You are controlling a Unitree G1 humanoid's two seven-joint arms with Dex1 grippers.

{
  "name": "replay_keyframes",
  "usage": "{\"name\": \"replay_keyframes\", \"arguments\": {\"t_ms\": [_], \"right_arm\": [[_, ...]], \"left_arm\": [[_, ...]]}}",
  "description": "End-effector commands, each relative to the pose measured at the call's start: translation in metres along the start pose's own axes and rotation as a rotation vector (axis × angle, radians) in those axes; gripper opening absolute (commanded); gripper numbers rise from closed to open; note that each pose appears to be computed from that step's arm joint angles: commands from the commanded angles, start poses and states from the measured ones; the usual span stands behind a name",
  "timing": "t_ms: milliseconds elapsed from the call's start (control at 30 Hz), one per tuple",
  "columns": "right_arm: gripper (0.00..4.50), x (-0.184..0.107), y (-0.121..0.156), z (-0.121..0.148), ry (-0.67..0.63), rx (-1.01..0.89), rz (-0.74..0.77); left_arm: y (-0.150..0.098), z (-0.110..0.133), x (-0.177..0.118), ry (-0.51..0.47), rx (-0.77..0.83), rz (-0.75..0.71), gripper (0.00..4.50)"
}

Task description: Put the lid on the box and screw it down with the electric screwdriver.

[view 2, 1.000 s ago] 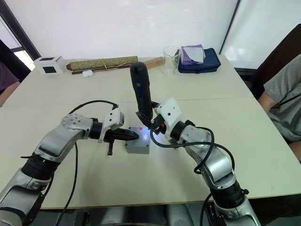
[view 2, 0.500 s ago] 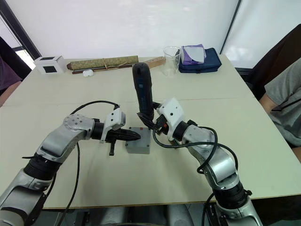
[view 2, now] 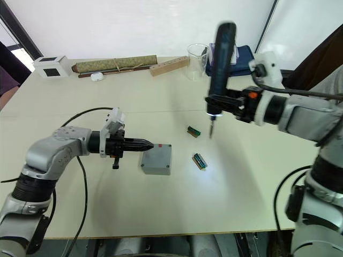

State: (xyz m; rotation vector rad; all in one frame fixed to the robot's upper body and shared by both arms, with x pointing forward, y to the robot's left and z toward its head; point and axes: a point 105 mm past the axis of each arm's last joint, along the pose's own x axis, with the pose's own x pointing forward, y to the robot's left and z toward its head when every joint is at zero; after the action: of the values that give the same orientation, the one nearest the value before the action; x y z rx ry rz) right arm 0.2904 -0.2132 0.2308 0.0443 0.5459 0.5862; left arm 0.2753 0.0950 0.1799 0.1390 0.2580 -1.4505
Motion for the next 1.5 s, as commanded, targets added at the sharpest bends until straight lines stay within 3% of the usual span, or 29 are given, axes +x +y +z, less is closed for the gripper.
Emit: {"name": "replay_keyframes", "arguments": {"t_ms": [33, 200, 300, 533, 600, 633, 767, 900, 967, 1033, 1100, 1233, 1333, 1500], "right_arm": [[2.09, -0.013, -0.017, -0.033, 0.178, 0.047, -0.057], [2.09, -0.020, -0.046, -0.074, 0.343, 0.243, -0.116], [2.09, -0.021, -0.068, -0.098, 0.461, 0.277, -0.240], [2.09, -0.018, -0.077, -0.105, 0.495, 0.308, -0.247], [3.04, -0.019, -0.083, -0.106, 0.498, 0.274, -0.271], [3.12, -0.018, -0.083, -0.105, 0.494, 0.265, -0.267], [4.47, -0.016, -0.082, -0.097, 0.473, 0.228, -0.264], [4.47, -0.018, -0.088, -0.072, 0.402, 0.086, -0.320], [4.47, -0.024, -0.089, -0.028, 0.300, -0.203, -0.394], [4.47, -0.018, -0.056, 0.016, 0.190, -0.503, -0.345], [4.47, -0.005, -0.032, 0.032, 0.095, -0.586, -0.278], [4.47, 0.037, 0.047, 0.005, -0.013, -0.623, 0.137], [4.47, 0.053, 0.095, -0.034, -0.023, -0.664, 0.365], [4.47, 0.081, 0.118, -0.075, 0.018, -0.645, 0.424]], "left_arm": [[-0.016, 0.011, 0.002, 0.042, 0.106, -0.071, 0.00], [-0.028, 0.014, 0.009, 0.099, 0.220, -0.165, 0.00], [-0.033, 0.014, 0.021, 0.129, 0.300, -0.218, 0.00], [-0.030, 0.012, 0.028, 0.116, 0.316, -0.205, 0.00], [-0.029, 0.011, 0.027, 0.118, 0.302, -0.195, 0.00], [-0.027, 0.010, 0.026, 0.117, 0.297, -0.186, 0.00], [-0.020, 0.010, 0.022, 0.112, 0.283, -0.136, 0.00], [0.005, 0.022, 0.002, 0.051, 0.200, 0.018, 0.00], [0.030, 0.023, -0.026, 0.032, 0.151, 0.183, 0.00], [0.048, 0.011, -0.057, 0.032, 0.076, 0.328, 0.00], [0.056, -0.004, -0.069, 0.046, 0.020, 0.392, 0.00], [0.055, -0.030, -0.060, 0.095, -0.015, 0.381, 0.00], [0.055, -0.044, -0.051, 0.144, -0.013, 0.390, 0.00], [0.046, -0.060, -0.034, 0.191, -0.016, 0.346, 0.00]]}}
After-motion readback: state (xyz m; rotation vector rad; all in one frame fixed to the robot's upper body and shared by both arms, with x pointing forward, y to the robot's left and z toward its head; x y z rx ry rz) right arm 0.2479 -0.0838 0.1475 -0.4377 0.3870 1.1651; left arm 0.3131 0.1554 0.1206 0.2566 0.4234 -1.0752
